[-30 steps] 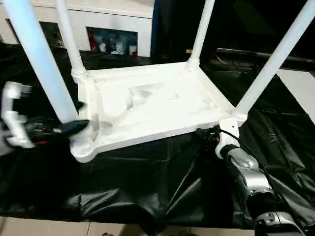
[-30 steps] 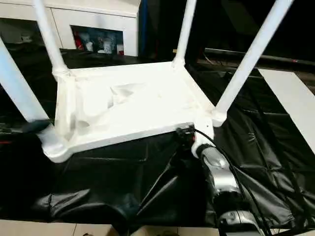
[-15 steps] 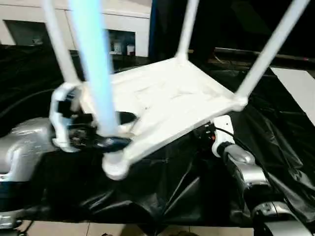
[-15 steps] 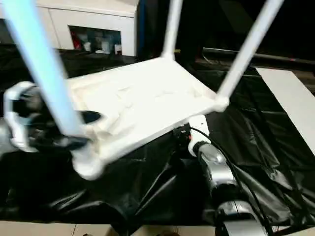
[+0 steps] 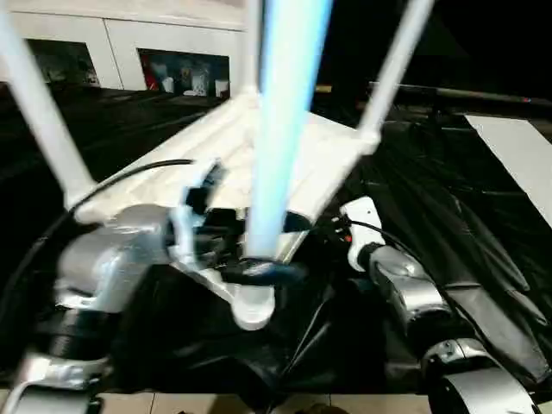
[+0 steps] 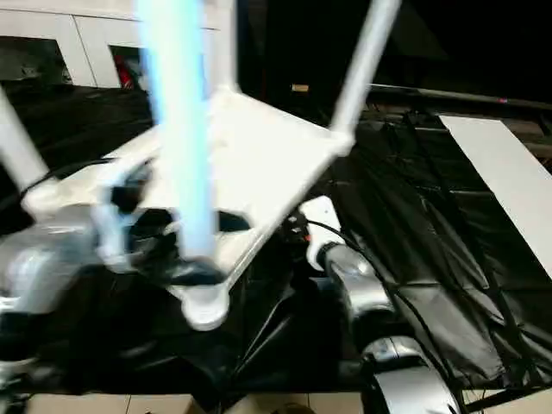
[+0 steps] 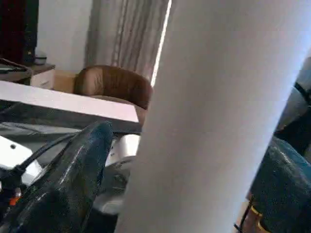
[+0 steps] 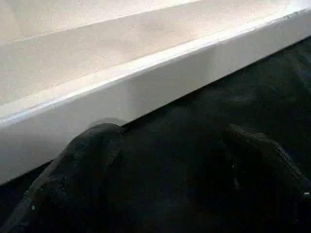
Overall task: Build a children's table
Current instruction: Rotate table base
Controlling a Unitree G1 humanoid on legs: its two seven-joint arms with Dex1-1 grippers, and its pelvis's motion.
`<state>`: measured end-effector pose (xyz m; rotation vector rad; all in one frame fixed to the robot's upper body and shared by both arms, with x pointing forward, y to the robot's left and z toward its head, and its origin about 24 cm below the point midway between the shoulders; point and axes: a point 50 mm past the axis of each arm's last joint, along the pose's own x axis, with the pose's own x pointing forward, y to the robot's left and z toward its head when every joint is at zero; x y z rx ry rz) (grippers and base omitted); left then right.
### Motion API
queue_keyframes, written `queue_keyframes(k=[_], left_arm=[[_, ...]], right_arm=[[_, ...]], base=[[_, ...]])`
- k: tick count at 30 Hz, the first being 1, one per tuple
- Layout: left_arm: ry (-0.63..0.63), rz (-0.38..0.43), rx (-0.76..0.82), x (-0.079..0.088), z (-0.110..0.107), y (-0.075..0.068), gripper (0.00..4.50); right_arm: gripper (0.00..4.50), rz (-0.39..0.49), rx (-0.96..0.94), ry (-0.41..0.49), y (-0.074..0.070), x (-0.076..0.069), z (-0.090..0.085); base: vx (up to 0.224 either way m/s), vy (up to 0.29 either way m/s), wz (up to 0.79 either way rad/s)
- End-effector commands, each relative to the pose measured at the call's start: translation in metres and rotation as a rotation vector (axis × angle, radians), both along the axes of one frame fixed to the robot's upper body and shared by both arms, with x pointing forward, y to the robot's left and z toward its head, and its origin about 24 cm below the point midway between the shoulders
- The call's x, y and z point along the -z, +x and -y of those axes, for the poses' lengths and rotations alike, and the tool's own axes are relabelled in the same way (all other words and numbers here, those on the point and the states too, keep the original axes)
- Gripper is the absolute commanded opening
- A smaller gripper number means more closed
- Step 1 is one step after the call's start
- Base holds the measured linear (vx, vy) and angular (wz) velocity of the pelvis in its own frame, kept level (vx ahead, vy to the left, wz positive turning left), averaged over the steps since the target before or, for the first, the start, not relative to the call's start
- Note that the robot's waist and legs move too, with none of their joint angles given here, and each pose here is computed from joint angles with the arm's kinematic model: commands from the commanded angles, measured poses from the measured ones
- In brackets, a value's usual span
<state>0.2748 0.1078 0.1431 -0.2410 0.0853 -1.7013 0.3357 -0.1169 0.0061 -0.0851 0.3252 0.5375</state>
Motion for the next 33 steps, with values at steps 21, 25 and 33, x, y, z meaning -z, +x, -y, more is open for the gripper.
queue_keyframes(k=[21,25,33], left_arm=[[0.265,0.245,-0.486,0.023,0.015,0.057,4.46],[0.252,0.267,-0.468,0.027,0.010,0.054,4.46],[0.519,0.248,-0.252,0.063,-0.019,0.036,4.46]], right_arm=[[3.99,0.111,-0.049,0.019,0.009,-0.019,0.002],[3.99,0.165,-0.021,0.069,0.011,-0.034,0.031],[3.99,0.117,-0.258,-0.069,-0.011,-0.029,0.056]], base=[[0.000,0.000,0.00],[0.000,0.000,0.00],[0.000,0.000,0.00]])
